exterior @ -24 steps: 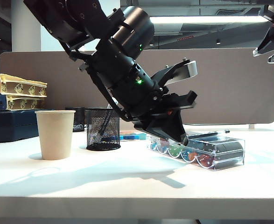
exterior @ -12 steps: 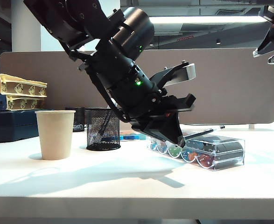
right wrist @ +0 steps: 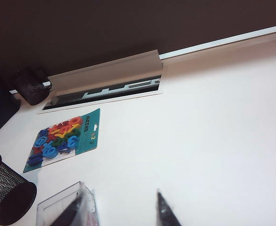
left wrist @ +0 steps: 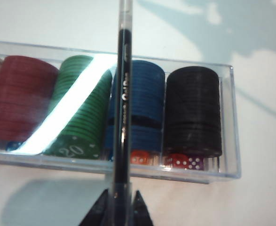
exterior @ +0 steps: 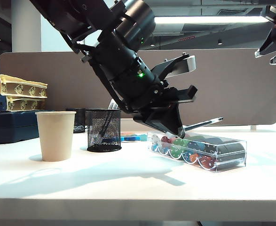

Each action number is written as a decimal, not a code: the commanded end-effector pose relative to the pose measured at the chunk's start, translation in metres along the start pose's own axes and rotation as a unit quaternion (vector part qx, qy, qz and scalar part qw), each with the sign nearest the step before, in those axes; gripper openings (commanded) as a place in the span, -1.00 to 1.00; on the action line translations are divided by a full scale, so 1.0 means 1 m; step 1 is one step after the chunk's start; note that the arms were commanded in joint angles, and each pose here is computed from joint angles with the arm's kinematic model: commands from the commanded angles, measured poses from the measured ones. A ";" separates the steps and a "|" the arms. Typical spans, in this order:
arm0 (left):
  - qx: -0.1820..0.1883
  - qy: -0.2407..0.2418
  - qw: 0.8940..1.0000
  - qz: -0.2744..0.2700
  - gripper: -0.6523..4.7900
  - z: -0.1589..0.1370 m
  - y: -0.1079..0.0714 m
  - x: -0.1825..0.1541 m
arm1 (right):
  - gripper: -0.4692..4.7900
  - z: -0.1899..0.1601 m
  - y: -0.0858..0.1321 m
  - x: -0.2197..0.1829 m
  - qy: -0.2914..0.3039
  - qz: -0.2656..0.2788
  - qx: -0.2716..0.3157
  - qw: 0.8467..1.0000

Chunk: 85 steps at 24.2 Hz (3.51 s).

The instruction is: Pick up one pen and put it in the pen container.

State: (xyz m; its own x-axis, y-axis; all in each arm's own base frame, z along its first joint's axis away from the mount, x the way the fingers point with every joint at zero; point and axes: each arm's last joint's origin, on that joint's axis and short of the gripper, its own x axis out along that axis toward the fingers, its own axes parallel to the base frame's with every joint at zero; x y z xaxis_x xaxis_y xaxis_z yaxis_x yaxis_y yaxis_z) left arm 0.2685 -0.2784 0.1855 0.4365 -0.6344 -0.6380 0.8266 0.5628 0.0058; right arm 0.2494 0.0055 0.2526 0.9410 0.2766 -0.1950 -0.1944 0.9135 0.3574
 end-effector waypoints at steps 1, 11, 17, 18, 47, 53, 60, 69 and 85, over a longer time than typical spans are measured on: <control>0.004 -0.013 1.000 0.004 -0.72 0.008 0.000 -0.007 | -0.12 0.003 0.002 0.000 -0.006 0.006 -0.002 1.000; 0.014 -0.070 0.997 0.032 -0.72 0.033 -0.001 -0.046 | -0.12 0.006 0.006 0.000 -0.009 0.051 0.068 0.996; 0.038 -0.080 0.994 0.067 -0.72 0.041 0.002 -0.068 | -0.12 0.014 0.010 0.000 -0.026 0.073 0.079 0.994; 0.037 -0.081 0.994 0.069 -0.72 0.041 0.003 -0.071 | -0.12 0.016 0.011 0.000 -0.027 0.077 0.083 0.993; 0.029 -0.160 0.976 0.142 -0.72 0.074 0.015 -0.127 | -0.02 0.039 0.089 0.070 0.079 0.277 0.220 0.932; 0.027 -0.154 0.979 0.130 -0.72 0.073 0.014 -0.127 | -0.02 0.041 0.094 0.078 0.096 0.297 0.224 0.923; 0.027 -0.154 0.979 0.131 -0.72 0.073 0.014 -0.127 | -0.52 0.044 0.095 0.078 0.093 0.302 0.222 0.923; 0.027 -0.154 0.979 0.130 -0.67 0.073 0.014 -0.127 | -0.75 0.045 0.096 0.078 0.098 0.310 0.219 0.920; 0.023 -0.089 0.986 0.138 -0.16 0.061 0.014 -0.124 | -0.76 0.044 0.095 0.081 0.096 0.309 0.216 0.921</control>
State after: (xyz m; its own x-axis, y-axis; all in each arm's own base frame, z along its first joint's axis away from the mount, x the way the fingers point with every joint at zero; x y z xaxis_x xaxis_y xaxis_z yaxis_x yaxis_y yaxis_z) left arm 0.2479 -0.2272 0.3108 0.6753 -0.5871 -0.4464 0.7099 0.6817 0.1772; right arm 0.3183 0.1008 0.3069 0.6151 0.7885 0.0017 -0.4824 0.3747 0.7918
